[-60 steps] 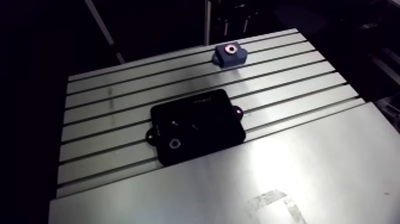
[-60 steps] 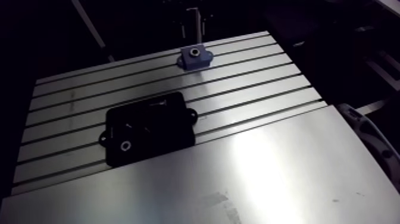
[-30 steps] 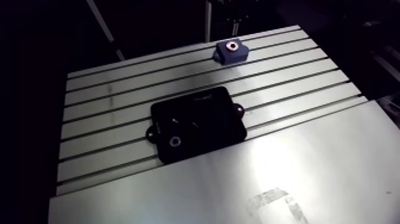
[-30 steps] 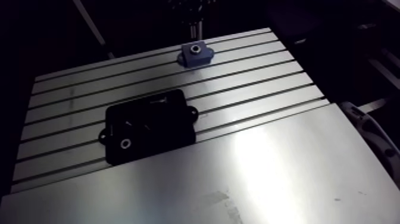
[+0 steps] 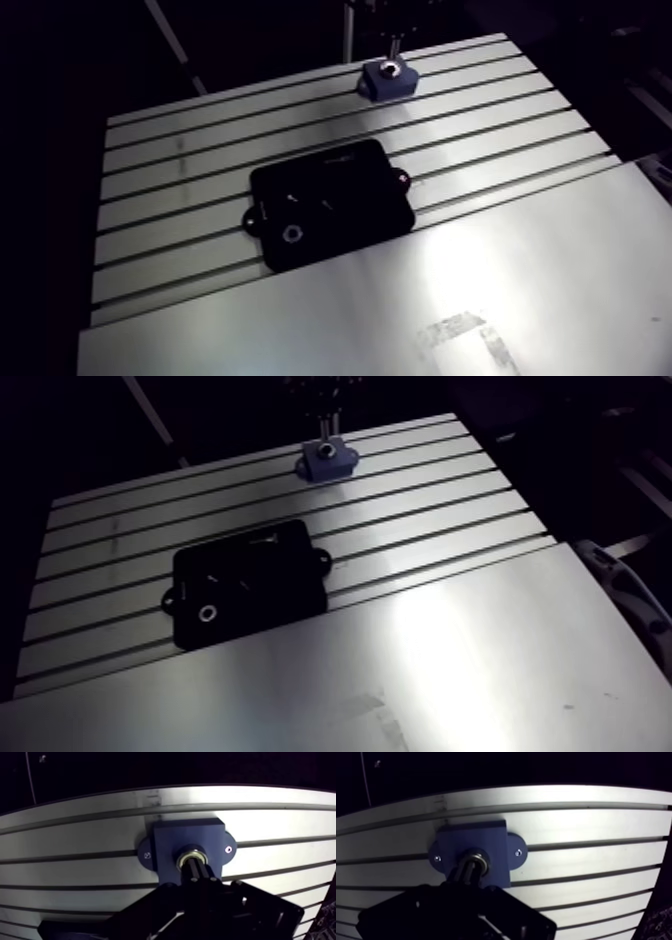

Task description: Pick up the bearing and press it into the housing until flush.

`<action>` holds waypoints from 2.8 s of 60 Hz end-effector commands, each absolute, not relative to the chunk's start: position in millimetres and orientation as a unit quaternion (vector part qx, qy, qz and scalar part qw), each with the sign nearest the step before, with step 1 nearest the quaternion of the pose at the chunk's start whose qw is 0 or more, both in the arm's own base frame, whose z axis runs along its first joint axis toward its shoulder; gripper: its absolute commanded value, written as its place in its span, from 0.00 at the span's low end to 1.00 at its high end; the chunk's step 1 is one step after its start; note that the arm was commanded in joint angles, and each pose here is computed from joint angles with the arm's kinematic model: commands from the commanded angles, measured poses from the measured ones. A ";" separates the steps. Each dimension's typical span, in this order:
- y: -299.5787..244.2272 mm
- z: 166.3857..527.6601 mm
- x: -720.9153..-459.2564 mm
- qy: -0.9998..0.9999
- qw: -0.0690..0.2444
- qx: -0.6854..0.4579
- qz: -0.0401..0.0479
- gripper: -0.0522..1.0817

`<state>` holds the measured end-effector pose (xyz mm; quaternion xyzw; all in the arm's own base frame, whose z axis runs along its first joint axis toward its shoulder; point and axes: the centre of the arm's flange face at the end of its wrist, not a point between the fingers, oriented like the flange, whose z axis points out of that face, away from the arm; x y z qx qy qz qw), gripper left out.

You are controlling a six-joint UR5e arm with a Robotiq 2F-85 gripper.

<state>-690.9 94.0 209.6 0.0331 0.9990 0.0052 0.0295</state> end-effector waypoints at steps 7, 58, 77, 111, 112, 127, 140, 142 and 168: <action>95.3 203.9 -691.2 0.999 0.033 0.034 0.004 1.00; 96.0 194.3 -692.4 0.999 0.038 0.034 0.004 1.00; 96.1 188.4 -692.1 0.999 0.043 0.032 0.003 1.00; 95.1 197.7 -693.4 0.999 0.035 0.029 0.003 1.00; 94.9 197.8 -693.5 0.999 0.035 0.030 0.003 1.00; 92.3 194.6 -687.8 0.999 0.041 0.029 0.004 1.00; 92.6 190.9 -678.3 0.999 0.044 0.031 0.004 1.00; 92.5 190.5 -678.2 0.999 0.041 0.031 0.004 1.00; 93.8 193.6 -680.0 0.999 0.033 0.029 0.005 1.00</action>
